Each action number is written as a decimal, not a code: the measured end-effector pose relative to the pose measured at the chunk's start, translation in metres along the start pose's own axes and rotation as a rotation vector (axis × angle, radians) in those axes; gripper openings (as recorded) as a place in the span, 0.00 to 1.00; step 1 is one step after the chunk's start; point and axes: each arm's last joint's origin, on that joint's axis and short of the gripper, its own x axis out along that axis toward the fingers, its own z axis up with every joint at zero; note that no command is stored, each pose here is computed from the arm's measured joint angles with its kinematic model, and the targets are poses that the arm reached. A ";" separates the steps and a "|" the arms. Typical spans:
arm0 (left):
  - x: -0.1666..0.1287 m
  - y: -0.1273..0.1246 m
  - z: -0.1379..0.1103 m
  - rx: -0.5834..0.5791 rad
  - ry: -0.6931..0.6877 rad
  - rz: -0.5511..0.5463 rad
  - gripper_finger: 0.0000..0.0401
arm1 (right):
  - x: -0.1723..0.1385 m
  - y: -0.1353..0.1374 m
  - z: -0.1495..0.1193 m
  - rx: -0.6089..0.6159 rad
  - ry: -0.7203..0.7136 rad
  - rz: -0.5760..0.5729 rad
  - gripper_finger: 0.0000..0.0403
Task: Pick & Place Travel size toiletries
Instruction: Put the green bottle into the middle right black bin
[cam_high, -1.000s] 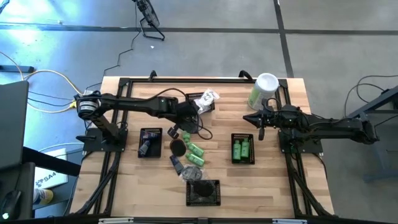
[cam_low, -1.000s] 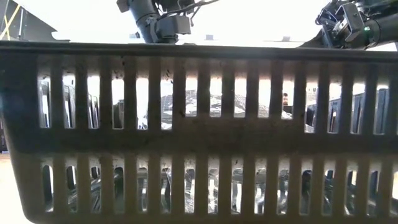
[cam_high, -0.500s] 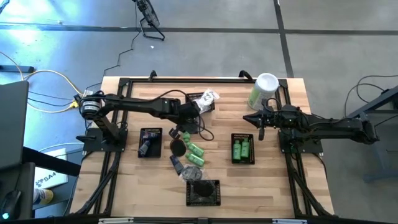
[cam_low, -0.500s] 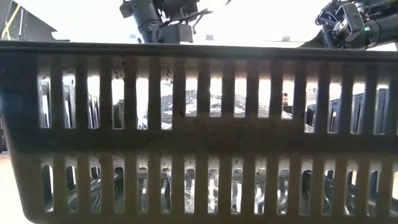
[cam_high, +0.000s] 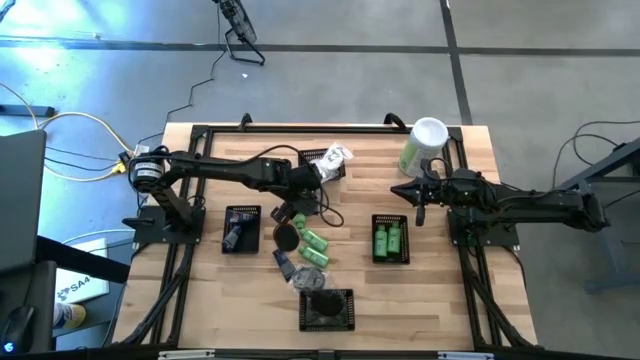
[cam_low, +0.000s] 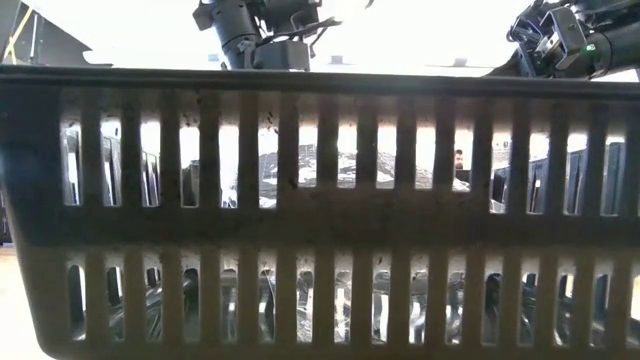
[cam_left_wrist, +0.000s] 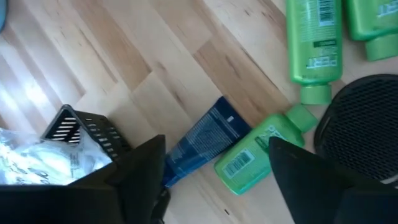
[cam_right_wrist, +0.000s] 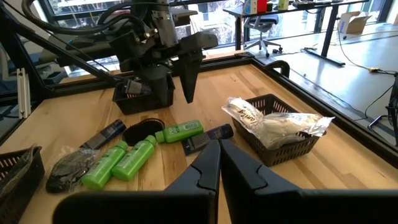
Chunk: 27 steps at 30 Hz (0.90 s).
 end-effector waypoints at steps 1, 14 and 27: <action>0.000 -0.001 0.000 0.000 -0.001 -0.007 0.72 | 0.000 0.000 0.000 0.000 0.000 0.000 0.01; 0.006 -0.007 -0.006 0.031 0.051 -0.093 0.77 | 0.000 0.000 0.000 0.000 0.000 0.000 0.01; 0.060 -0.017 -0.016 0.196 0.193 -0.247 0.77 | 0.000 0.000 0.000 0.000 0.006 -0.001 0.01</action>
